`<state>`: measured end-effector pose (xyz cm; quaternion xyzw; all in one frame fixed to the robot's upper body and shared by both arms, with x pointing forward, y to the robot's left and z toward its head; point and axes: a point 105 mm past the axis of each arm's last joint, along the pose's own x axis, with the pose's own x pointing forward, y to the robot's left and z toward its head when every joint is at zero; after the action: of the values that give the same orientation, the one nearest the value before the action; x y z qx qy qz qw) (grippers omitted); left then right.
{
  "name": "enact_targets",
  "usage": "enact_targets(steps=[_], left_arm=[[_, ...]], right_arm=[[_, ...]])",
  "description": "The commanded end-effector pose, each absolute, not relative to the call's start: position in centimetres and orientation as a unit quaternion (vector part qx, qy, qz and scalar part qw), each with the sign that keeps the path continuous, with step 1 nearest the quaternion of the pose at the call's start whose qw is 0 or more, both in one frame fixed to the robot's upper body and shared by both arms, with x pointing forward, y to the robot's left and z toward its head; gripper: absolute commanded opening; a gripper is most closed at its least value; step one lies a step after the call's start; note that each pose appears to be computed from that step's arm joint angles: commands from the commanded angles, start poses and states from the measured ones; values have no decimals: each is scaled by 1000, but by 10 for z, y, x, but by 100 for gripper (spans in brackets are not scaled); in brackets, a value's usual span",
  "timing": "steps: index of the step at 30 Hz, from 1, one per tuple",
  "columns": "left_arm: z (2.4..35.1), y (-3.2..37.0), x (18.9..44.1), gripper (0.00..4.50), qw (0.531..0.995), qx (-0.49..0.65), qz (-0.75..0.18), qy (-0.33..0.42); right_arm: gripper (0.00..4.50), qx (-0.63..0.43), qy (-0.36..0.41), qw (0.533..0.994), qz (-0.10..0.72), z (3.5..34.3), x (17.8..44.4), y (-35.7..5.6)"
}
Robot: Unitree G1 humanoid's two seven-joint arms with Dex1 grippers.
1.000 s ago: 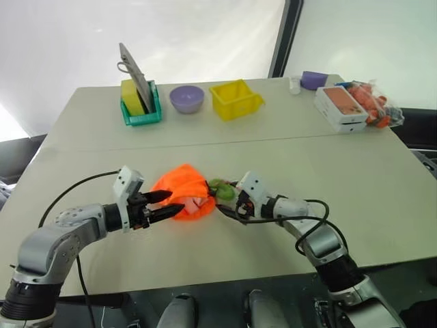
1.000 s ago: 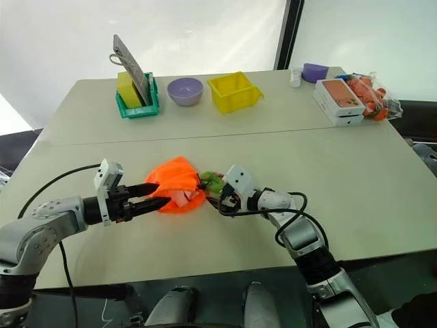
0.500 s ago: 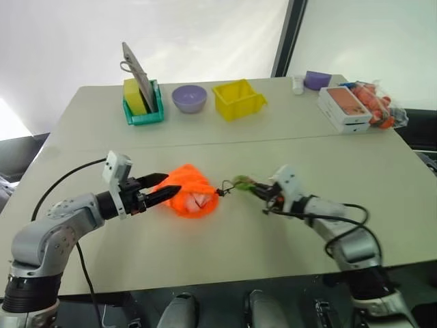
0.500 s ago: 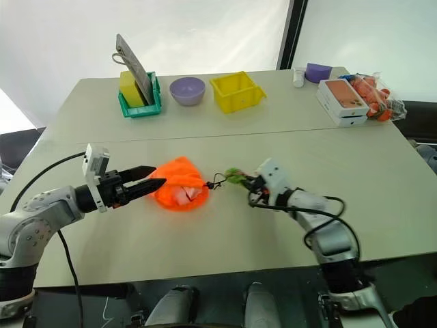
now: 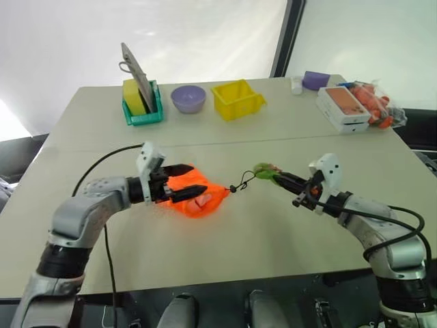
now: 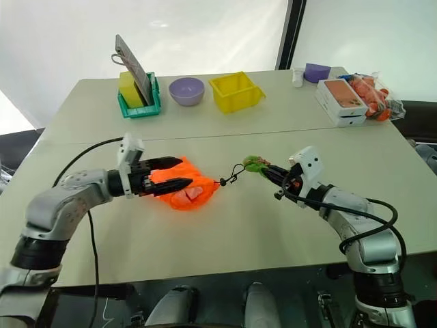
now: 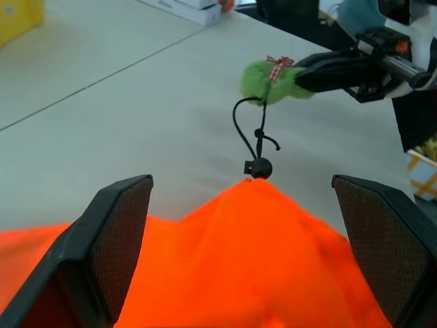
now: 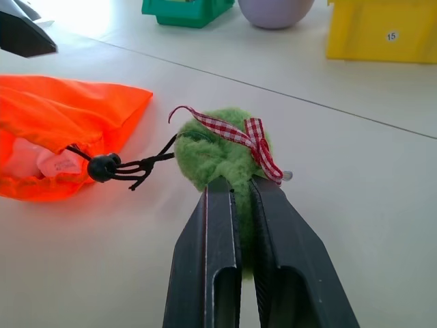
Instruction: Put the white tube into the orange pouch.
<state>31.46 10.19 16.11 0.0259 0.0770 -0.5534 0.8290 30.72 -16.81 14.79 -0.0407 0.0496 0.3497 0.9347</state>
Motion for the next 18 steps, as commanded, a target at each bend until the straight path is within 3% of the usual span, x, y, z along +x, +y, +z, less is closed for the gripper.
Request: enact_targets(steps=[1, 9, 18], left_arm=[[161, 82, 318, 446, 801, 99, -587, 58], [144, 52, 324, 446, 776, 132, -613, 67], [143, 38, 330, 446, 768, 58, -632, 90]], right_arm=[[0, -43, 1, 934, 355, 174, 305, -167], [0, -42, -10, 932, 360, 182, 301, -165], [0, -51, -13, 924, 379, 184, 299, -156]])
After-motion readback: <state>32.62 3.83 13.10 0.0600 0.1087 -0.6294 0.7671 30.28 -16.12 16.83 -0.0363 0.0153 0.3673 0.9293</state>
